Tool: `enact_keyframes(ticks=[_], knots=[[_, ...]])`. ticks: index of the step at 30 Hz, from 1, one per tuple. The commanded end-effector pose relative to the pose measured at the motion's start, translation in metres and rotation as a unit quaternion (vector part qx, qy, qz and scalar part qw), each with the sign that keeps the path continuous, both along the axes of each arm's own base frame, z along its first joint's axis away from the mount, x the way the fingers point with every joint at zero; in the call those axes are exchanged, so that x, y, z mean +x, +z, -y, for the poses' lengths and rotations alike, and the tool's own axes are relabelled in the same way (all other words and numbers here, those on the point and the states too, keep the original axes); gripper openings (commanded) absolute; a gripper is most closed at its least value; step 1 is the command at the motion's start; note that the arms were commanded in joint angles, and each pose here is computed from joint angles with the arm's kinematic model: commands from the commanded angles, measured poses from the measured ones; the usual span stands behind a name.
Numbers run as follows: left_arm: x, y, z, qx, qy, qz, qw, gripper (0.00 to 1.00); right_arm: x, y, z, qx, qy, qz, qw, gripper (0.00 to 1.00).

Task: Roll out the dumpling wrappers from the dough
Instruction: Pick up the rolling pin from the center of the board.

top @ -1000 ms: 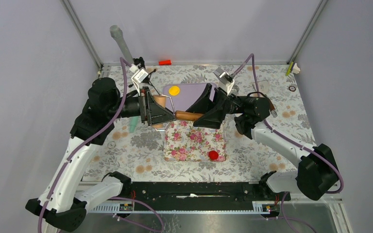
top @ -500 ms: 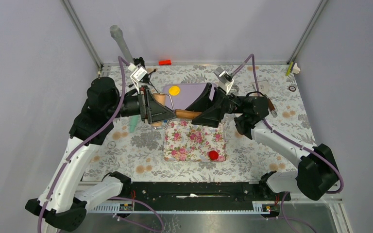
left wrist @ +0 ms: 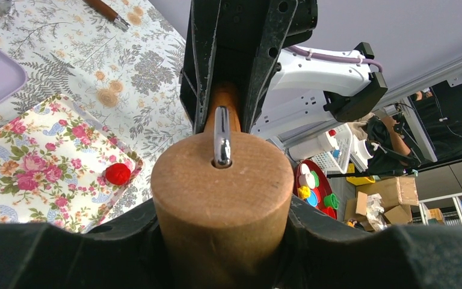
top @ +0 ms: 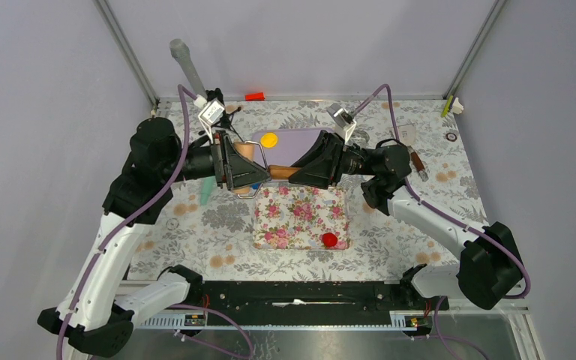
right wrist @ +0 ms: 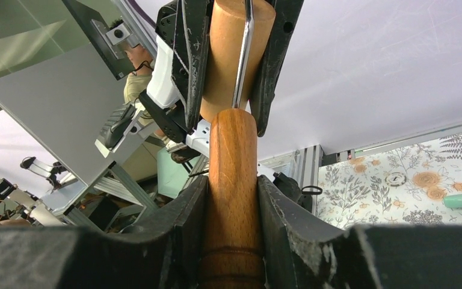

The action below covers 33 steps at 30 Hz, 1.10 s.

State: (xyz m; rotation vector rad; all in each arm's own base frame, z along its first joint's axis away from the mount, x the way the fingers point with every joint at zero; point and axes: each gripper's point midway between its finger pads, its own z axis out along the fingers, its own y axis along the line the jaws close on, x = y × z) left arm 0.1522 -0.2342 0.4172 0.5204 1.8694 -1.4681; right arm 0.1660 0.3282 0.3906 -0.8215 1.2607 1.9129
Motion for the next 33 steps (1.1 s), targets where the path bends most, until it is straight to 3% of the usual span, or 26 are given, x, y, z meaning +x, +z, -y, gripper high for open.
enact_keyframes(ticks=[1, 6, 9, 33], knots=[[0.008, 0.023, -0.003, -0.013, 0.027, 0.046, 0.998, 0.00, -0.014, 0.021, 0.005, 0.034, 0.009, 0.044, 0.998, 0.32], [0.013, 0.019, -0.002, -0.008, 0.033, 0.036, 0.999, 0.00, -0.014, 0.020, 0.004, 0.038, 0.014, 0.037, 0.998, 0.58], [0.018, 0.016, -0.001, -0.005, 0.037, 0.030, 0.999, 0.00, -0.014, 0.020, 0.004, 0.040, 0.017, 0.035, 0.998, 0.63], [0.028, 0.004, -0.001, 0.012, 0.059, -0.029, 0.998, 0.00, 0.001, 0.018, 0.004, 0.068, -0.030, 0.025, 0.997, 0.56]])
